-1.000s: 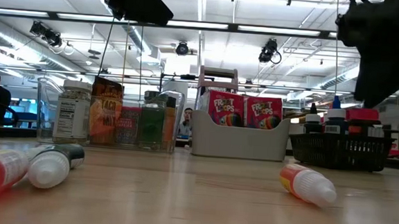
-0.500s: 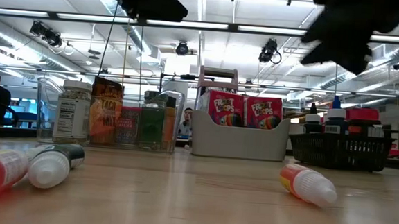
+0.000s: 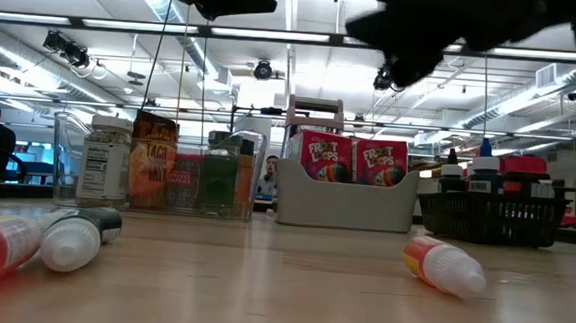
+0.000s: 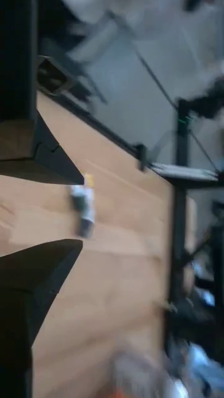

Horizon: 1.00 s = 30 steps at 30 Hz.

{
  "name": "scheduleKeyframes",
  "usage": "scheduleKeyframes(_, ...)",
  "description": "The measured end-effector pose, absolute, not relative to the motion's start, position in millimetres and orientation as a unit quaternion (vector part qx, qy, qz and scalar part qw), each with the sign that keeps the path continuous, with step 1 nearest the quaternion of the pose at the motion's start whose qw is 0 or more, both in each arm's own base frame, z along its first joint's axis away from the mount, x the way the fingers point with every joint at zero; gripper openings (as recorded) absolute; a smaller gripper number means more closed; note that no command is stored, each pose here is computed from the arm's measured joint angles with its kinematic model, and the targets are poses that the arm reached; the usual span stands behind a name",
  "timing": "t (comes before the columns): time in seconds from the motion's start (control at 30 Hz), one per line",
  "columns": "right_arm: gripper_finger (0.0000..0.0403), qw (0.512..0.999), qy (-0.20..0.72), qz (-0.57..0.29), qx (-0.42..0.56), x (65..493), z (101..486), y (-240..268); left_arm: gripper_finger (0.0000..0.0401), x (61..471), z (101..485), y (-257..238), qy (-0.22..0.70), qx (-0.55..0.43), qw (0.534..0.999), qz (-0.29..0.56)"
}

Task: Pick & Place Kitchen Items
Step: Put the right small orange food coloring bottle into the black basket

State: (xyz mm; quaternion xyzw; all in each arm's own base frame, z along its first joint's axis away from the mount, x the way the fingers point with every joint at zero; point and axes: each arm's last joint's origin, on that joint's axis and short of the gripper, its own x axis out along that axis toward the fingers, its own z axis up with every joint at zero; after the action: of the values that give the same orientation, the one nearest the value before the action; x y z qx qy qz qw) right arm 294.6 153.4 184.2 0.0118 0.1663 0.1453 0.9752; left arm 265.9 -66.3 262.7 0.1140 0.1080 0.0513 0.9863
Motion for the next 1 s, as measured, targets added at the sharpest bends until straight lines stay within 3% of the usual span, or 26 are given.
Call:
scheduleKeyframes(0.27,0.0166,0.953,0.221,0.208,0.010,306,151,148,0.0210,266,263,-66,0.108,0.114,0.986,0.051)
scheduleKeyframes(0.47,0.0206,0.946,0.242,0.214,0.038,308,140,147,0.0210,266,263,-65,0.109,0.114,0.986,0.053)
scheduleKeyframes(0.7,0.0255,0.930,0.249,0.269,-0.024,309,124,150,0.0210,267,263,-60,0.109,0.102,0.987,0.065)
scheduleKeyframes(1.0,0.0263,0.907,0.248,0.330,-0.086,310,96,154,0.0210,268,262,-57,0.110,0.099,0.986,0.070)
